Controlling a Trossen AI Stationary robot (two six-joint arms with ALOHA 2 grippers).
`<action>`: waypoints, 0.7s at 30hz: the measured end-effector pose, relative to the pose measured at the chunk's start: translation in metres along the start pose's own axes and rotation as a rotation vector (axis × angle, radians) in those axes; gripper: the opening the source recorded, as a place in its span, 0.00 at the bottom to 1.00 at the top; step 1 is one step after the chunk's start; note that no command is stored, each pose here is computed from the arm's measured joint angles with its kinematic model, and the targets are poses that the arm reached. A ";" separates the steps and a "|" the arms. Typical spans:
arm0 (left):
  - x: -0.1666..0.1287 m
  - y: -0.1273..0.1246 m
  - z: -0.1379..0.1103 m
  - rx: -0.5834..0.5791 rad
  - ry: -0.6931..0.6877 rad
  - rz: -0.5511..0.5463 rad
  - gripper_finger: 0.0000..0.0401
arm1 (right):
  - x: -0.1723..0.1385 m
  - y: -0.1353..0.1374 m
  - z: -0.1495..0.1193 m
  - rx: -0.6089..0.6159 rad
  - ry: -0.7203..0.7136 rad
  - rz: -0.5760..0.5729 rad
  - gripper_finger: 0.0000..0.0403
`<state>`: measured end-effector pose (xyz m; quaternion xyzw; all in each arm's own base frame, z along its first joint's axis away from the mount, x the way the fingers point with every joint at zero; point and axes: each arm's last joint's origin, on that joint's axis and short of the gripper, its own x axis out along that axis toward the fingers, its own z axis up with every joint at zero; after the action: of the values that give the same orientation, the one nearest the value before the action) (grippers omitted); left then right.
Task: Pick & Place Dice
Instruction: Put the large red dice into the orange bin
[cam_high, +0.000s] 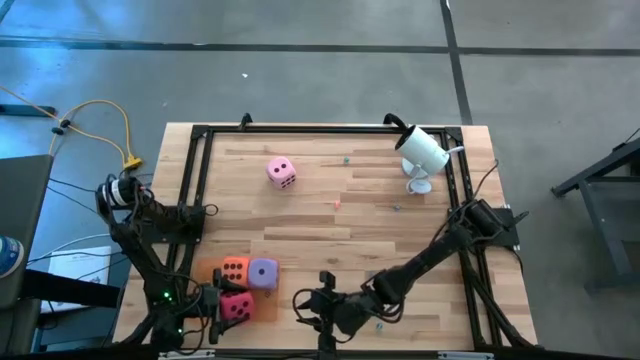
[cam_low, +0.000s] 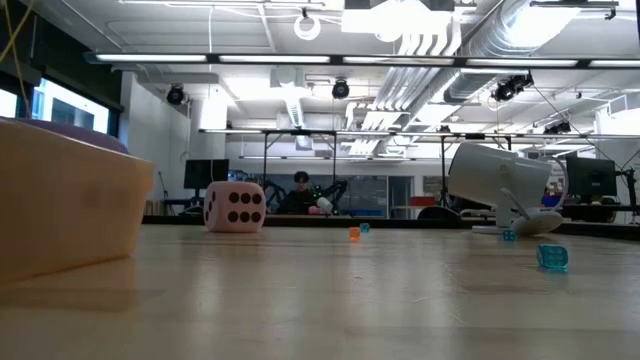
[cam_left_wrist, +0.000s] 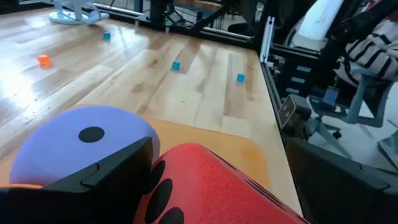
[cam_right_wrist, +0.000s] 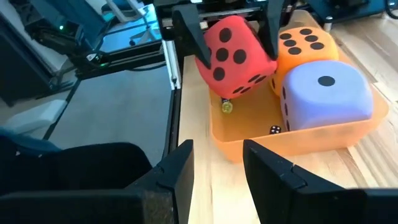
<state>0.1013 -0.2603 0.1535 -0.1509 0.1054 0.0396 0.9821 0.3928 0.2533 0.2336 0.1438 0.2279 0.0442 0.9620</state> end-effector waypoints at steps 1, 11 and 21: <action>0.001 0.000 -0.001 0.002 -0.002 0.004 0.88 | 0.000 -0.001 0.000 0.000 0.002 0.002 0.31; 0.013 0.002 0.004 -0.021 -0.023 0.041 0.88 | 0.009 0.000 0.007 -0.058 -0.109 0.048 0.31; 0.015 -0.006 0.016 -0.100 -0.161 0.084 0.88 | 0.064 -0.036 -0.001 -0.228 -0.299 0.170 0.31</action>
<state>0.1198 -0.2609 0.1668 -0.1914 0.0305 0.0980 0.9761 0.4500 0.2282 0.1952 0.0576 0.0633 0.1288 0.9880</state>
